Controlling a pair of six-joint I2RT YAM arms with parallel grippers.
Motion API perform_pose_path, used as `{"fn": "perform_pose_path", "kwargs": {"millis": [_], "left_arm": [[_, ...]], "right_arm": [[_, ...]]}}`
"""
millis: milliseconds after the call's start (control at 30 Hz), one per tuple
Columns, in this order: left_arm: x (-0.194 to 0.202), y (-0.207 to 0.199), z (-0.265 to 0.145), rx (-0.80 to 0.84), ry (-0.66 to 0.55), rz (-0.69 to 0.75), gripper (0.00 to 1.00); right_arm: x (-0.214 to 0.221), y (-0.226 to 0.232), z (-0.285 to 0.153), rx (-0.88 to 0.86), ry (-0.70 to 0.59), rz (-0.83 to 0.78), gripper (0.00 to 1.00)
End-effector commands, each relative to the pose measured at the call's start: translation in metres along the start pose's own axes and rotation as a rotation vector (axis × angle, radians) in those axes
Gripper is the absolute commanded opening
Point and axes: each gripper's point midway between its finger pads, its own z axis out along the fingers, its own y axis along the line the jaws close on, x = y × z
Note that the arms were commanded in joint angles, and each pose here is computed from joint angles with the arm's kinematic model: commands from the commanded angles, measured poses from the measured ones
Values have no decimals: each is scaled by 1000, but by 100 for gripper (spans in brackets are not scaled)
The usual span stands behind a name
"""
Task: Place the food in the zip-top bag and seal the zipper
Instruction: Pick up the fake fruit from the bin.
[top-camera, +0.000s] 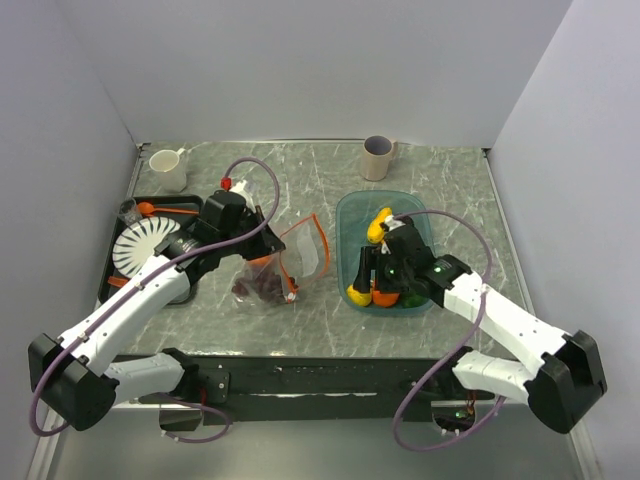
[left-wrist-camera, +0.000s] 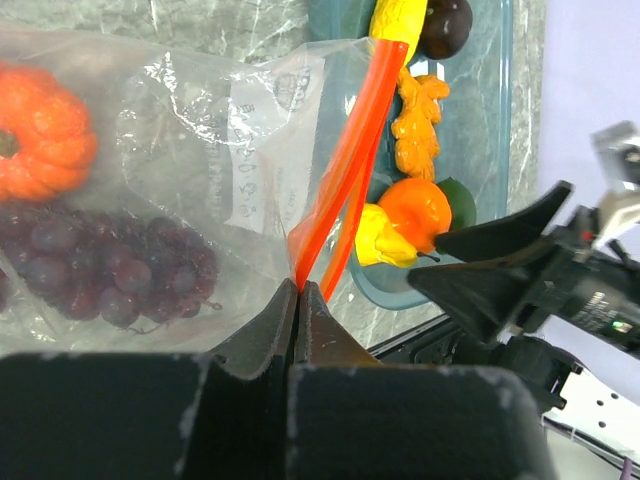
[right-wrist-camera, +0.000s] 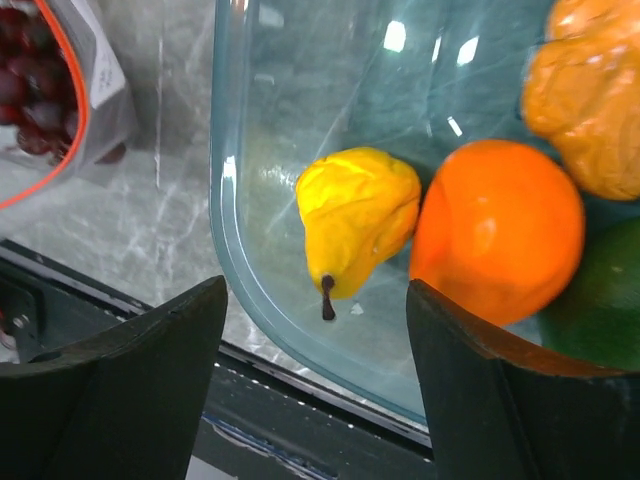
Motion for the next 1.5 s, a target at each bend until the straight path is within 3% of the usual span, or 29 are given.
{"fn": "perform_pose_path", "kwargs": {"millis": [0, 233, 267, 433, 500, 667, 900, 1200, 1467], "left_arm": [[-5, -11, 2, 55, -14, 1, 1], [-4, -10, 4, 47, -8, 3, 1], [-4, -11, 3, 53, -7, 5, 1], [-2, -9, 5, 49, 1, 4, 1], [-1, -8, 6, 45, 4, 5, 1], [-1, -9, 6, 48, 7, 6, 1], [-1, -10, 6, 50, 13, 12, 1], [0, -11, 7, 56, 23, 17, 1], [1, -12, 7, 60, 25, 20, 1]], "right_arm": [[-3, 7, 5, 13, 25, -64, 78], [-3, 5, 18, 57, 51, -87, 60], [-3, 5, 20, 57, 55, -92, 52], [0, 4, 26, 65, 78, -100, 38], [3, 3, 26, 66, 87, -102, 26], [-5, 1, 17, 82, 46, -95, 10], [-29, 10, -6, 76, -52, -89, 7], [-41, 22, -27, 34, -89, -86, 7], [-66, 74, -76, -229, -217, -79, 0]]}}
